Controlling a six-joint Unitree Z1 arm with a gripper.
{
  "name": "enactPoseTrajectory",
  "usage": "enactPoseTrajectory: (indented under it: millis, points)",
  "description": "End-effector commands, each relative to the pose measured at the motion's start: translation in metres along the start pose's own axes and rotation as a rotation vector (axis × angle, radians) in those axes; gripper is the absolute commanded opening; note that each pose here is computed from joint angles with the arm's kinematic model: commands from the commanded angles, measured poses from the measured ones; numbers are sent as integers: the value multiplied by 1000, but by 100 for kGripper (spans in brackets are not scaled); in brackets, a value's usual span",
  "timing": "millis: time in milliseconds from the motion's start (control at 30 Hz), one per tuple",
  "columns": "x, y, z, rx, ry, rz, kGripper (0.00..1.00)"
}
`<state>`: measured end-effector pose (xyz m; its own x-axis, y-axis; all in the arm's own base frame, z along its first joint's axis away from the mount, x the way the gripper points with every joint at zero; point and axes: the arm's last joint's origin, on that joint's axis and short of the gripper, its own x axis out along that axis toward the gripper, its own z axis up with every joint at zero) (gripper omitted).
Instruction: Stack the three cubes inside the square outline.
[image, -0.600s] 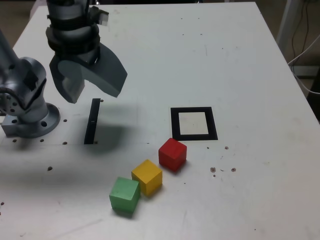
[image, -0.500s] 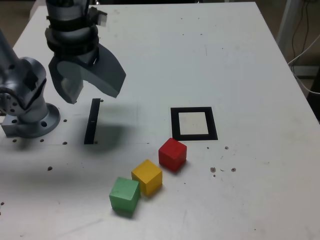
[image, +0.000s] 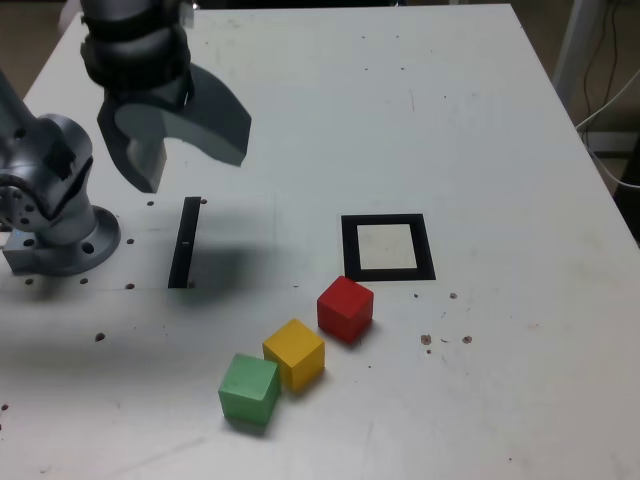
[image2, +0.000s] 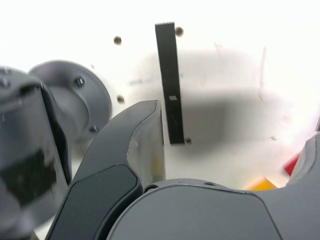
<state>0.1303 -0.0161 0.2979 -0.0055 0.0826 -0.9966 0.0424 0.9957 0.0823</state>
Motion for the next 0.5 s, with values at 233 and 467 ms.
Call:
enactPoseTrajectory:
  millis: [233,467]
  points:
    - [-41,-36,49,162,-29,20,99]
    - [-46,-88,96,436,-43,41,100]
